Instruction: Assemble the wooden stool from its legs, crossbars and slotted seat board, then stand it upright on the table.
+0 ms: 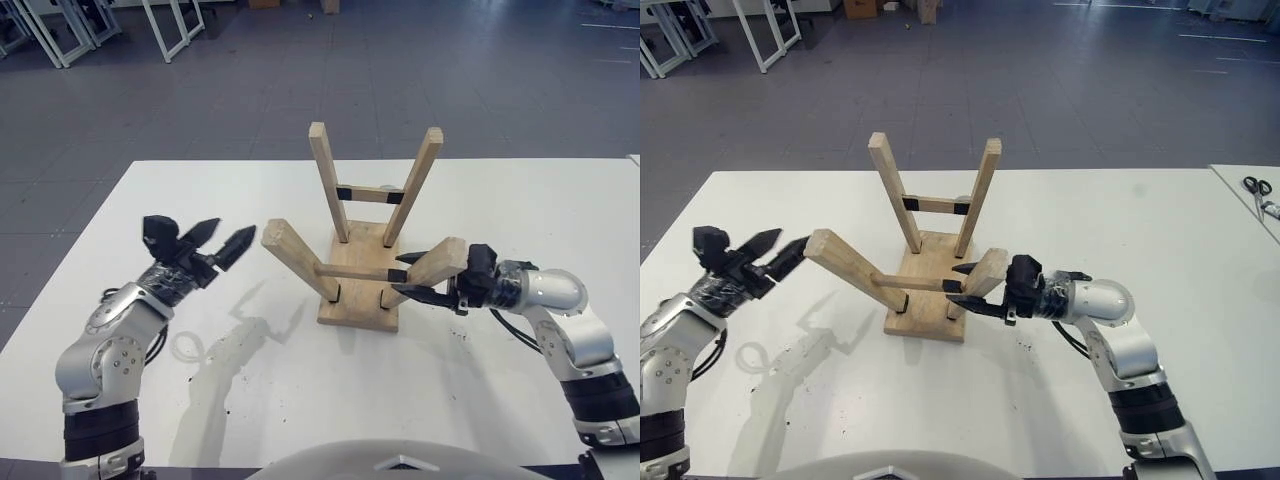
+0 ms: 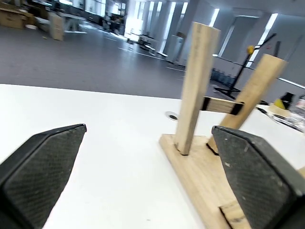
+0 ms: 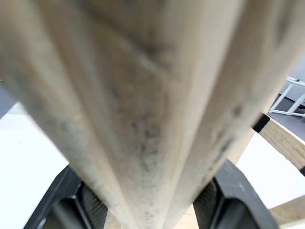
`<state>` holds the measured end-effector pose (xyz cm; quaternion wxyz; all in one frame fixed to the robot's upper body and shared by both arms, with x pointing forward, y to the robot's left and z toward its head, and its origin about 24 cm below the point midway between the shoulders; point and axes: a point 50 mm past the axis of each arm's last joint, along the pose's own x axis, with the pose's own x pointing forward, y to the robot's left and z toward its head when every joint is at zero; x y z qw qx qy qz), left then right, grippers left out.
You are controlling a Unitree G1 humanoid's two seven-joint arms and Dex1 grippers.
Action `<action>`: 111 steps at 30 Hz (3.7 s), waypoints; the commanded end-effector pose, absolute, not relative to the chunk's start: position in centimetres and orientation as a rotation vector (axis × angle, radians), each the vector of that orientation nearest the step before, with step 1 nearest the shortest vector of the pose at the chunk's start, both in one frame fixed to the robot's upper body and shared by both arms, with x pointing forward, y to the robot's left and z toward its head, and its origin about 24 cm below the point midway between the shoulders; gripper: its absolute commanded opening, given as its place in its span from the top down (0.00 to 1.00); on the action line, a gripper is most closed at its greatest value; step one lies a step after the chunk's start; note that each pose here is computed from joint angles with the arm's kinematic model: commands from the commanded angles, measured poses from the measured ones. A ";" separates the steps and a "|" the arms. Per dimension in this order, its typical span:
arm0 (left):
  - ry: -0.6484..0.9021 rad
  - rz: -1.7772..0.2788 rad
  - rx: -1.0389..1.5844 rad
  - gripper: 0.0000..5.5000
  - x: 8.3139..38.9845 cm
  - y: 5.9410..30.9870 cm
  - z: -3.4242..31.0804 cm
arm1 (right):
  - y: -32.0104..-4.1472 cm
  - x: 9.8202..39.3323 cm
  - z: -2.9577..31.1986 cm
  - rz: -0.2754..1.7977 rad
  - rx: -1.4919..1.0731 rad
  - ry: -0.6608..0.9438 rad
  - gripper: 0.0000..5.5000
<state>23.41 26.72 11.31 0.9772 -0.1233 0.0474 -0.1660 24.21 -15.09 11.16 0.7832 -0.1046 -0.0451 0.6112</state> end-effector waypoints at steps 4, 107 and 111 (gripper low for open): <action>-0.122 -0.082 -0.169 0.15 22.0 25.1 14.1 | -15.3 24.9 8.3 1.183 -0.283 0.035 0.63; -0.453 -0.458 -0.315 0.75 29.1 14.6 31.0 | -16.0 24.2 3.8 1.256 -0.292 0.571 0.63; 0.063 -0.429 -0.304 0.75 28.6 12.0 16.6 | -15.9 24.2 3.7 1.257 -0.294 0.571 0.63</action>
